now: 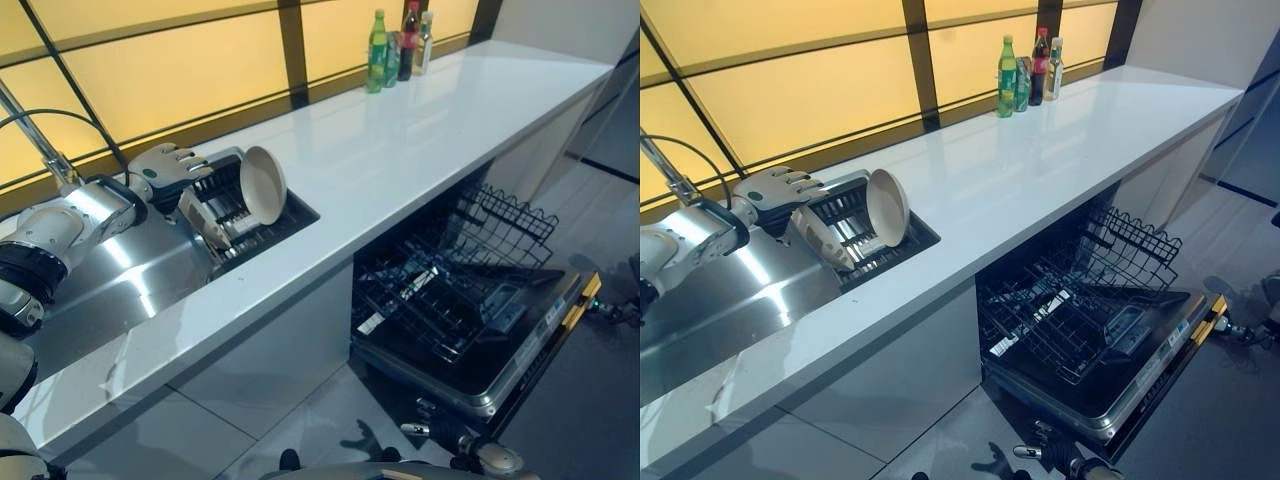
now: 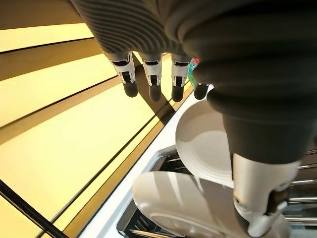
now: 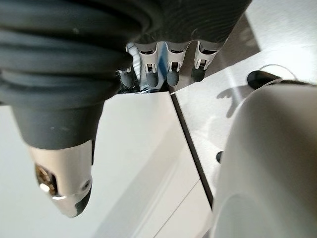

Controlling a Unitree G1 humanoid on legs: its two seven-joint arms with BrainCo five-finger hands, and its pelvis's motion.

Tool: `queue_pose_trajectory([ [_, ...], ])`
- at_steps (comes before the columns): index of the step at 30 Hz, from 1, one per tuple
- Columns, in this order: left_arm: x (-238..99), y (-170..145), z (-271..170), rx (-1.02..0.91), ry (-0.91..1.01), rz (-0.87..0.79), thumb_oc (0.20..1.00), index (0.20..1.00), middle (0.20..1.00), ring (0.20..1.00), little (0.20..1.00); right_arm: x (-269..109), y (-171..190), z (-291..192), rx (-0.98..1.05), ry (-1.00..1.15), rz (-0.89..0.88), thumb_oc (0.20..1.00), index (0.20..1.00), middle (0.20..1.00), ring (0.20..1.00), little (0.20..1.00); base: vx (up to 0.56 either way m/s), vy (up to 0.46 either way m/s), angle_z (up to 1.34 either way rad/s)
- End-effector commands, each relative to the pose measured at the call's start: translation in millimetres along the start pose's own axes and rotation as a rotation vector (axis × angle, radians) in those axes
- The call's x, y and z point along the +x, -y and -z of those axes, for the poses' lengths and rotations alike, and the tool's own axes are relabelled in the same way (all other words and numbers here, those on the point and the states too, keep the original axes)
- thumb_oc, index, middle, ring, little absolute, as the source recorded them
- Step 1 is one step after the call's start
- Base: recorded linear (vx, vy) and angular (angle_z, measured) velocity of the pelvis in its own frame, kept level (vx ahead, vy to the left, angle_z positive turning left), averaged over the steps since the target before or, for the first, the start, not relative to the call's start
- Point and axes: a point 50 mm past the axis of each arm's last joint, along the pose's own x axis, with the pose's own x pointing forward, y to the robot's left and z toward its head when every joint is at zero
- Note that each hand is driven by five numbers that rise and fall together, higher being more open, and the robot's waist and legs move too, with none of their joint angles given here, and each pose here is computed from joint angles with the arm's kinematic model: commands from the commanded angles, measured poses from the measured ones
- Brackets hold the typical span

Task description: Pick up plates and place into dishwasher.

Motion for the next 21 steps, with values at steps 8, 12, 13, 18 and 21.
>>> queue_pose_trajectory([
  [8, -5.6, -23.5, 53.5, 0.047, -0.291, -0.125, 1.0, 1.0, 1.0, 1.0, 1.0, -2.0, 16.0, -90.8, -0.011, 0.4, -0.033, 1.0, 1.0, 1.0, 1.0, 1.0, -0.05, 0.025, -0.02],
  [12, -7.9, -17.9, 60.4, 0.077, -0.33, -0.063, 1.0, 1.0, 1.0, 1.0, 1.0, -9.2, 22.9, -106.6, -0.024, 0.474, -0.006, 1.0, 1.0, 1.0, 1.0, 1.0, -0.02, 0.016, -0.01],
  [13, -7.4, -19.3, 61.3, 0.081, -0.334, -0.059, 1.0, 1.0, 1.0, 1.0, 1.0, -10.8, 24.0, -109.2, -0.025, 0.488, 0.0, 1.0, 1.0, 1.0, 1.0, 1.0, -0.03, 0.033, -0.04],
  [18, -6.0, -20.0, 66.3, 0.086, -0.368, -0.018, 1.0, 1.0, 1.0, 1.0, 1.0, -17.2, 28.4, -125.2, -0.035, 0.558, 0.025, 1.0, 1.0, 1.0, 1.0, 1.0, -0.06, 0.026, -0.1],
  [21, -5.6, -19.5, 70.6, 0.082, -0.406, 0.042, 1.0, 1.0, 1.0, 1.0, 1.0, -20.0, 28.1, -134.6, -0.031, 0.604, 0.029, 1.0, 1.0, 1.0, 1.0, 1.0, -0.05, 0.005, -0.04],
])
